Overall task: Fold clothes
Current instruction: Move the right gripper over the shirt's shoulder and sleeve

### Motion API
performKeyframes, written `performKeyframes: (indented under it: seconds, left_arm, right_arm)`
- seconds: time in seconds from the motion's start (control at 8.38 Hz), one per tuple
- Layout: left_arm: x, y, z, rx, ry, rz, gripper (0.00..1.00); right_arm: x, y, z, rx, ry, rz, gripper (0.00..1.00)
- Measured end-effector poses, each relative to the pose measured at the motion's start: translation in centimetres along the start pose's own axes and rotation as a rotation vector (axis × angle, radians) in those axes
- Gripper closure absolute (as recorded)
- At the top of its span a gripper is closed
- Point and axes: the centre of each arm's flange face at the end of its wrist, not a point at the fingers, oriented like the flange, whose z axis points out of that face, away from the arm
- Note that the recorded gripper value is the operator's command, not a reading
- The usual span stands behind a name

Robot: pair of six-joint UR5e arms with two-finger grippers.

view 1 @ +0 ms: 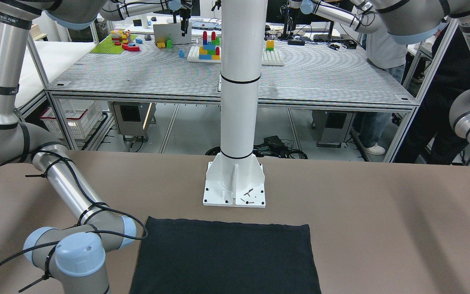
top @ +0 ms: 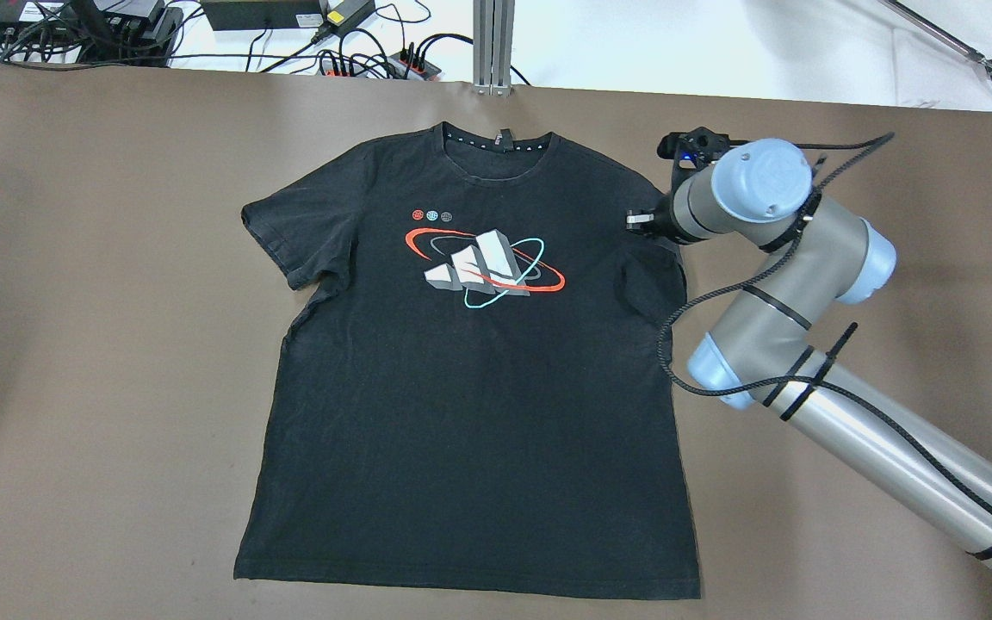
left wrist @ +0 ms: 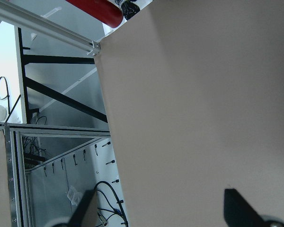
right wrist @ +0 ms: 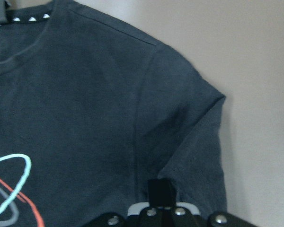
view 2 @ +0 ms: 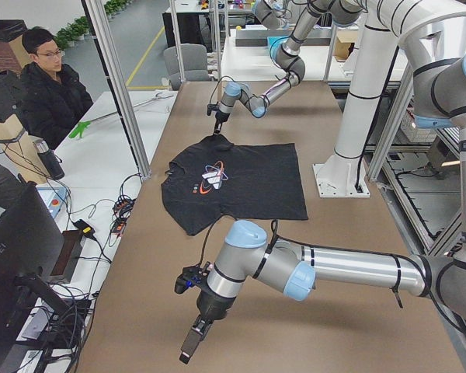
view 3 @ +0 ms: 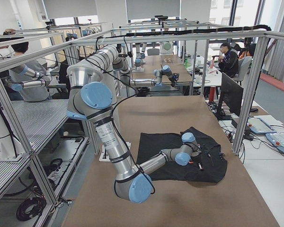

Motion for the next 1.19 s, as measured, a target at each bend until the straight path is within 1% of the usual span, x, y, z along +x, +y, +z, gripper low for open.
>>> performKeyframes:
  seconds: [0.12, 0.24, 0.48, 0.6, 0.72, 0.84, 0.96, 1.07, 1.19]
  left_arm:
    - [0.0, 0.0, 0.0, 0.0, 0.0, 0.0, 0.06]
    - [0.0, 0.0, 0.0, -0.001, 0.0, 0.001, 0.06]
    - [0.2, 0.0, 0.1, -0.001, 0.001, 0.003, 0.06]
    - [0.3, -0.1, 0.1, -0.002, 0.002, 0.005, 0.06]
    - [0.4, -0.1, 0.2, -0.003, 0.005, 0.003, 0.06]
    - [0.7, -0.1, 0.3, -0.004, 0.027, -0.008, 0.06]
    - [1.6, -0.3, 0.3, 0.0, 0.099, -0.028, 0.07]
    - [3.1, -1.8, -0.3, 0.016, 0.212, -0.074, 0.07]
    - [6.3, -5.2, -1.1, 0.028, 0.326, -0.118, 0.09]
  right_arm:
    - [-3.2, -0.7, -0.7, -0.003, -0.01, 0.013, 1.0]
    - [-5.5, -1.1, -0.5, -0.01, -0.009, 0.032, 1.0]
    - [-7.9, -1.3, 0.7, -0.029, 0.004, 0.053, 1.0]
    - [-8.3, -1.2, 1.1, -0.033, 0.006, 0.056, 0.42]
    - [-8.5, -1.1, 1.3, -0.036, 0.008, 0.057, 0.06]
    - [-8.6, -0.7, 1.5, -0.039, 0.009, 0.055, 0.05]
    - [-9.0, -0.1, 1.8, -0.035, 0.011, 0.048, 0.05]
    - [-9.5, 0.8, 2.0, -0.033, 0.01, 0.04, 0.05]
    - [-10.0, 1.4, 1.8, -0.029, 0.001, 0.034, 0.05]
